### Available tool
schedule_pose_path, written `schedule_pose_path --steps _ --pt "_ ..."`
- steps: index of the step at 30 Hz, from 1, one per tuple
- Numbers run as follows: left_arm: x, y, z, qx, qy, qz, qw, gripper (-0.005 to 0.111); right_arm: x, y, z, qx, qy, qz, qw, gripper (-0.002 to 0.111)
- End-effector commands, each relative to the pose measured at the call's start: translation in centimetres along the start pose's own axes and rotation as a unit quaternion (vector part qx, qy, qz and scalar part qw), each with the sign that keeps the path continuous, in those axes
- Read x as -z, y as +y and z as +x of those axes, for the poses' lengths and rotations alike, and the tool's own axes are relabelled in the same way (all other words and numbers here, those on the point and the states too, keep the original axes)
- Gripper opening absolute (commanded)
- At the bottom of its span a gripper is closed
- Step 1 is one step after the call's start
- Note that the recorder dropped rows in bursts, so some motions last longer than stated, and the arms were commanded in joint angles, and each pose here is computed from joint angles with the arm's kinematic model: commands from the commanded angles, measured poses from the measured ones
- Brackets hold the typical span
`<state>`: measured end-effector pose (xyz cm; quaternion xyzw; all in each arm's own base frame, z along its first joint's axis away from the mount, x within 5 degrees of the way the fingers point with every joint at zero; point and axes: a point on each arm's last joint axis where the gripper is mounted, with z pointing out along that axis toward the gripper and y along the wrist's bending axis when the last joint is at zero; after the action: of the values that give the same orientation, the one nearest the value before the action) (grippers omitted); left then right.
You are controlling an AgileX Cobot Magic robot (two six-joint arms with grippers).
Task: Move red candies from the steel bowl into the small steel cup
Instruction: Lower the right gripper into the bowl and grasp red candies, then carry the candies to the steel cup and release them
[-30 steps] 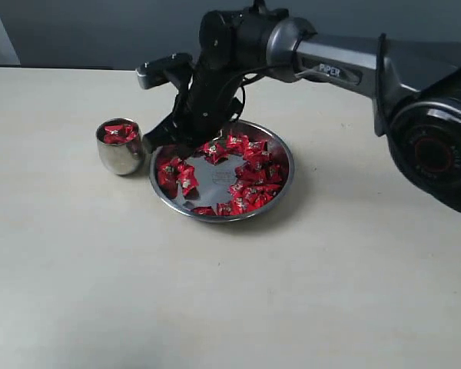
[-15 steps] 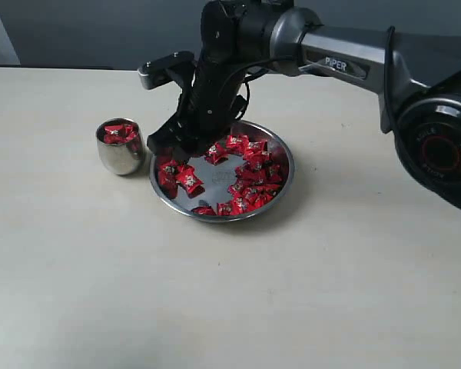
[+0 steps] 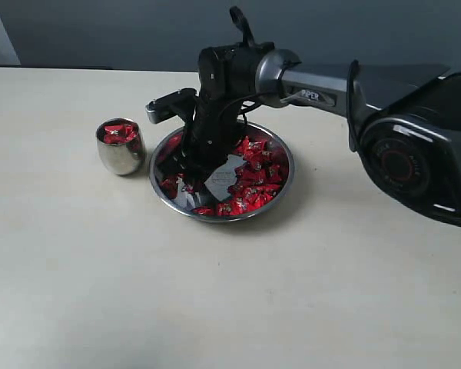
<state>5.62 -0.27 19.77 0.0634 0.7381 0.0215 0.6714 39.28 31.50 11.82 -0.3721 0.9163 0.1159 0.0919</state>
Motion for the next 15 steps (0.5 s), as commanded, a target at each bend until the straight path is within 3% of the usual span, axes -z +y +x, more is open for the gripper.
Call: schedule_pose_path --steps 1,5,10,15 --pt "0.0 0.0 0.1 0.004 -0.003 0.000 1.000 0.002 1.1 -0.1 -0.1 -0.001 -0.002 0.002 1.000 0.001" --pt "0.0 0.0 0.1 0.004 -0.003 0.000 1.000 0.002 3.5 0.3 -0.7 -0.005 -0.031 0.006 0.999 -0.001" --pt "0.0 0.0 0.1 0.004 -0.003 0.000 1.000 0.002 7.4 1.2 -2.5 -0.020 -0.130 -0.010 0.991 -0.001" --pt "0.0 0.0 0.1 0.004 -0.003 0.000 1.000 0.002 8.3 1.7 -3.9 -0.051 -0.212 -0.037 0.975 -0.001"
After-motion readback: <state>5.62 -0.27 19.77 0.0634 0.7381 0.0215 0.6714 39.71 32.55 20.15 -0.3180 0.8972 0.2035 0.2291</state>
